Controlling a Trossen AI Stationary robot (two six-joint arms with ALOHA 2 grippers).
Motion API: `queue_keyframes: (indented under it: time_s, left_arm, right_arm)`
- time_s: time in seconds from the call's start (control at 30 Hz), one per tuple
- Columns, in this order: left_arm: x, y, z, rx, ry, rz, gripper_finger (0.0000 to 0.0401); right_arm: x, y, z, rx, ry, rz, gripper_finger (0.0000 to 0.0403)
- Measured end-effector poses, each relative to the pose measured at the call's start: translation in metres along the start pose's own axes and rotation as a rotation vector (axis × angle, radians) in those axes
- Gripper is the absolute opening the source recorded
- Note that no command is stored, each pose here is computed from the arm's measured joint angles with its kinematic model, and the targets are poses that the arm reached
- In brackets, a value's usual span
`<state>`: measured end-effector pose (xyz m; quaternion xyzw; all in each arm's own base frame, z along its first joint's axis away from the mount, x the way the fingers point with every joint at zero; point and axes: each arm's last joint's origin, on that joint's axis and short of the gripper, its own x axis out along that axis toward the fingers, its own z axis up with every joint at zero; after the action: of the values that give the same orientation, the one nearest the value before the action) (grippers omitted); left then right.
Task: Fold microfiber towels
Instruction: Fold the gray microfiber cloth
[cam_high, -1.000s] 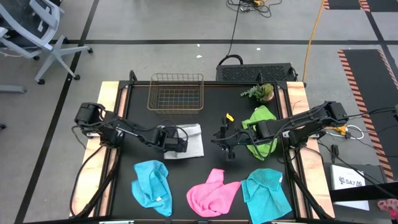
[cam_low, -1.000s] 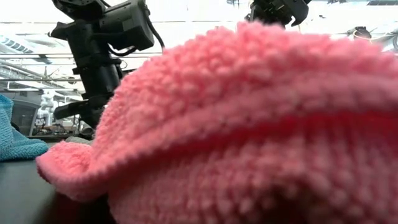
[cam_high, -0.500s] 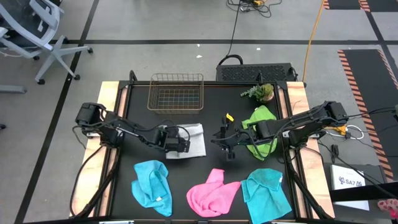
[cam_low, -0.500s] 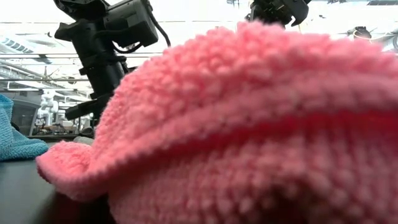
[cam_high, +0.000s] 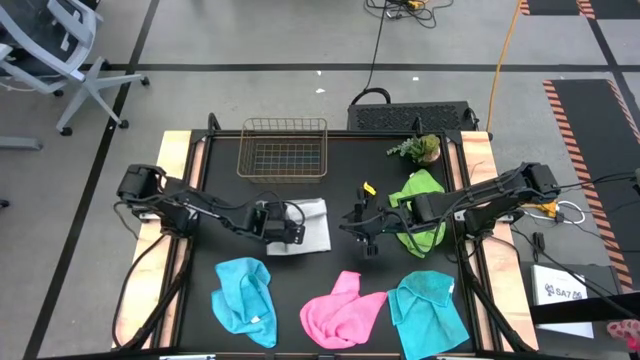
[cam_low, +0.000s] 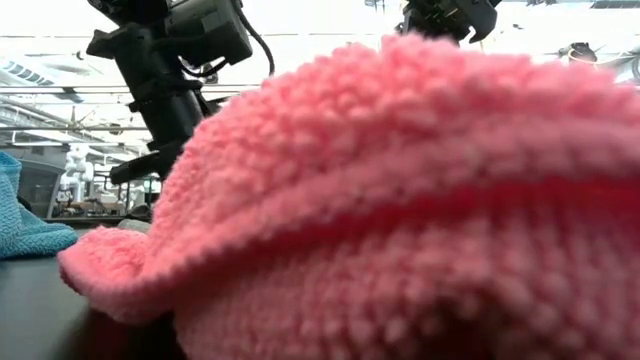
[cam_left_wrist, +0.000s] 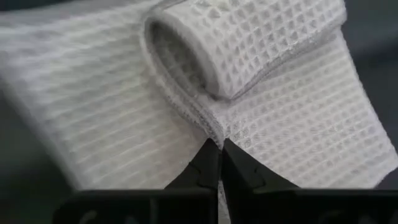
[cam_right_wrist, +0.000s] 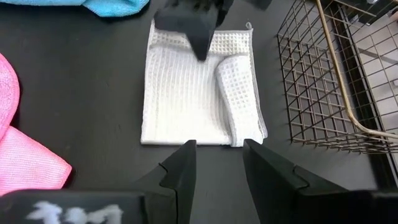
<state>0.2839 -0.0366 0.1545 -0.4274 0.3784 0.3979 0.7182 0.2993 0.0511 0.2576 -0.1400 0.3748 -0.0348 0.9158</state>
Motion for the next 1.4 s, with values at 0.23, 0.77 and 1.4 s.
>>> queue_keyframes:
  time_s: [0.23, 0.77, 1.4]
  left_arm:
    - [-0.029, 0.0, 0.009, 0.029, 0.004, 0.074, 0.0005]
    - [-0.041, 0.017, 0.002, 0.017, 0.103, 0.256, 0.0004]
    - [-0.043, 0.021, 0.0, 0.109, 0.173, 0.289, 0.0113]
  right_arm:
    - [0.0, 0.0, 0.0, -0.001, 0.001, 0.0, 0.0122]
    - [0.0, 0.0, 0.001, 0.001, -0.004, -0.003, 0.0122]
    - [0.0, 0.0, 0.002, 0.004, -0.016, 0.002, 0.0122]
